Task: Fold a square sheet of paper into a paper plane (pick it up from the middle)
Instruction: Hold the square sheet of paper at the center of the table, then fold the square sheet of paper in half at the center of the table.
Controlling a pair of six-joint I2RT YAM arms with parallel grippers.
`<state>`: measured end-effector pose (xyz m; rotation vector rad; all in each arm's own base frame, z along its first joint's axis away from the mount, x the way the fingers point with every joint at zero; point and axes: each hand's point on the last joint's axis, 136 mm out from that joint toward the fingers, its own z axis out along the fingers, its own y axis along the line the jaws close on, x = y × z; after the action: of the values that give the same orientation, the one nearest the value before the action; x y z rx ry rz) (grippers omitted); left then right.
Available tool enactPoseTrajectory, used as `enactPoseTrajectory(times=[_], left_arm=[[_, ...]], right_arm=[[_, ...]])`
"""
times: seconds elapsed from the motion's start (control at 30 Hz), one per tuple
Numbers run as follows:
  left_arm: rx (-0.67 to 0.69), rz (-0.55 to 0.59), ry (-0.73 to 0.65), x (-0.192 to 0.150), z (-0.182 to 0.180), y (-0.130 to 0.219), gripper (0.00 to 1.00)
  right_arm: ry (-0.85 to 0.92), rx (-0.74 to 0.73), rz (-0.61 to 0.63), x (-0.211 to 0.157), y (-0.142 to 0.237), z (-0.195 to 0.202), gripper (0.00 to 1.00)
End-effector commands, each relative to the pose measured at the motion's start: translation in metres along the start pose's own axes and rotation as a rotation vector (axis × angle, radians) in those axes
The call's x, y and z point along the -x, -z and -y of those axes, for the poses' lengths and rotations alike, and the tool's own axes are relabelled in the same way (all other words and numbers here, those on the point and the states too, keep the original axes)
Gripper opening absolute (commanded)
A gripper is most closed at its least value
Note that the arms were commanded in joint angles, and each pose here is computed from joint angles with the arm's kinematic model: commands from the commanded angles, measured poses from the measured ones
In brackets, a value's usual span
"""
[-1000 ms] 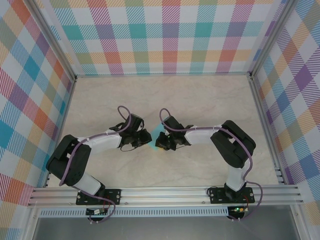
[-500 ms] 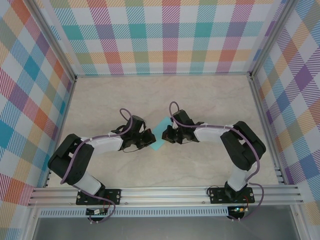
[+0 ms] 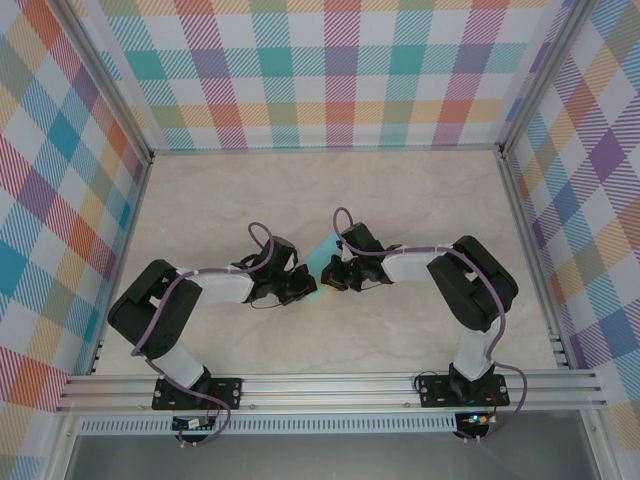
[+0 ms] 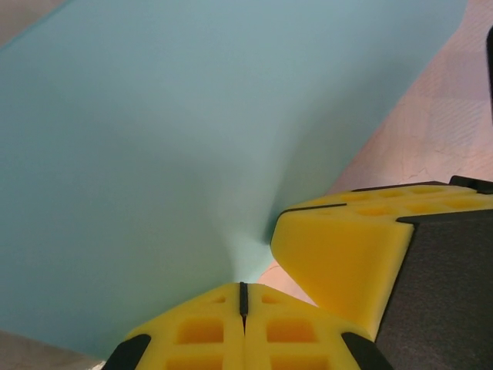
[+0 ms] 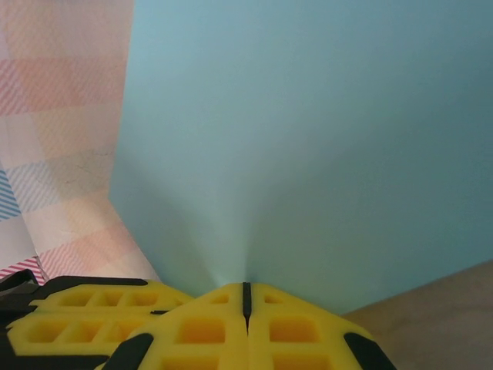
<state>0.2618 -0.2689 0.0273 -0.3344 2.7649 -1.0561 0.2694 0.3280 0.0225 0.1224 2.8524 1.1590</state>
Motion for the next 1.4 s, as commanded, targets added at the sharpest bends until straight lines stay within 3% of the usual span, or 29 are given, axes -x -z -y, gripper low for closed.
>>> enactPoseTrajectory(times=[0.0, 0.53, 1.37], left_arm=[[0.026, -0.030, 0.017, -0.010, -0.011, -0.006, 0.00], [0.266, -0.063, 0.072, -0.026, -0.067, -0.002, 0.00], [0.310, -0.096, 0.086, -0.038, -0.081, 0.002, 0.00]], right_arm=[[0.014, 0.004, -0.012, 0.001, -0.006, 0.000, 0.00], [0.022, -0.087, 0.040, 0.024, 0.002, 0.033, 0.00], [-0.058, -0.171, 0.248, 0.104, 0.054, 0.102, 0.00]])
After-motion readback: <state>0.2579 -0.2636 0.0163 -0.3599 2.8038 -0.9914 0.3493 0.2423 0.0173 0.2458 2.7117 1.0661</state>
